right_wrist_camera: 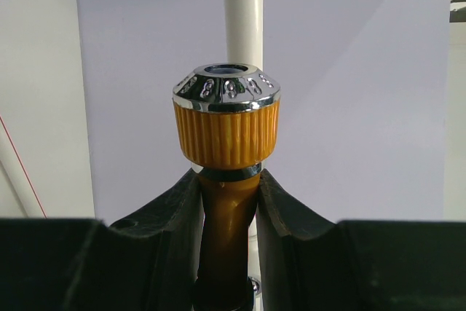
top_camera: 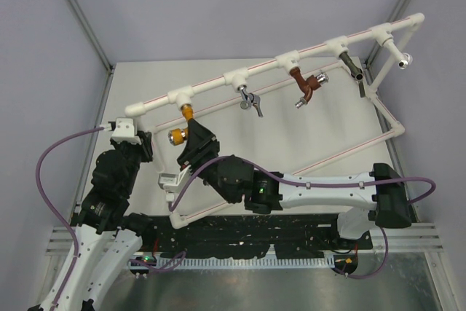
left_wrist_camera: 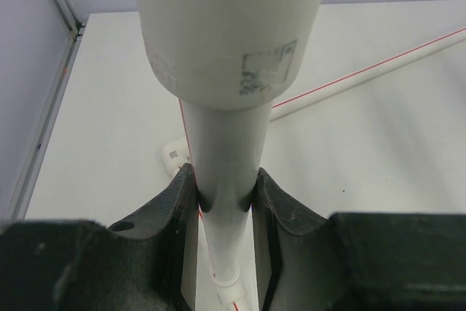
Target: Install the water faucets
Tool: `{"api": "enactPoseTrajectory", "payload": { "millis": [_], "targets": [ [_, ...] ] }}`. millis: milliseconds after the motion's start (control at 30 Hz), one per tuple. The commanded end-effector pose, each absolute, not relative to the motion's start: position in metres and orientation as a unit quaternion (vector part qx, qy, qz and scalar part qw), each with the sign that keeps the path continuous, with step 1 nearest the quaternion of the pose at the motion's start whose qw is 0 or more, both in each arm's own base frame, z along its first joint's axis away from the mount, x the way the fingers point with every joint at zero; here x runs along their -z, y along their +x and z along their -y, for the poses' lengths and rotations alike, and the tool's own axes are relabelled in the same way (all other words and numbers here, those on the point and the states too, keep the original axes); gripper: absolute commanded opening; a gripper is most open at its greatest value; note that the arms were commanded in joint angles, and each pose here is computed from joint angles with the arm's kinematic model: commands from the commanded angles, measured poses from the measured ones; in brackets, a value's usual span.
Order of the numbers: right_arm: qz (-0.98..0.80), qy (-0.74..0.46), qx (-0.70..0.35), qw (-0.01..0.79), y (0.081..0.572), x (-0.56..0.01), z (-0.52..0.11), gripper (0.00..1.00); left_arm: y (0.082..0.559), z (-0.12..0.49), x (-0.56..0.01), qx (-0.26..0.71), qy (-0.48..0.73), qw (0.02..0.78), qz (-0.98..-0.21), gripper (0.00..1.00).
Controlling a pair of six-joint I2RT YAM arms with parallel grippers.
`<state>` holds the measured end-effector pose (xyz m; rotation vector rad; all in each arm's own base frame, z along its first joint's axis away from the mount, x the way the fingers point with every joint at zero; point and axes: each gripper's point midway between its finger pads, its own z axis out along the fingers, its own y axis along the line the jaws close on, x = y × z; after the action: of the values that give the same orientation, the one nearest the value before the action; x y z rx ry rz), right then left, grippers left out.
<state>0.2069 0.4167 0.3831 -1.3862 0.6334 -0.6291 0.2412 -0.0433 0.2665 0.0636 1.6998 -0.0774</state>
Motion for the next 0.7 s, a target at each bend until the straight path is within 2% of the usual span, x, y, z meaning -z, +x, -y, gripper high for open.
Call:
{"api": "enactPoseTrajectory", "payload": {
  "millis": [0, 400, 667],
  "targets": [
    [-0.382, -0.572, 0.356, 0.632, 0.264, -0.378, -0.356, 0.05, 0.208, 0.107, -0.228, 0.17, 0.148, 0.579, -0.783, 0.0],
    [-0.416, -0.559, 0.338, 0.633, 0.266, -0.363, -0.365, 0.05, 0.208, 0.109, -0.228, 0.173, 0.15, 0.578, -0.783, 0.0],
    [-0.5, -0.5, 0.235, 0.666, 0.266, -0.361, -0.373, 0.05, 0.208, 0.109, -0.229, 0.174, 0.149, 0.579, -0.783, 0.0]
  ]
}}
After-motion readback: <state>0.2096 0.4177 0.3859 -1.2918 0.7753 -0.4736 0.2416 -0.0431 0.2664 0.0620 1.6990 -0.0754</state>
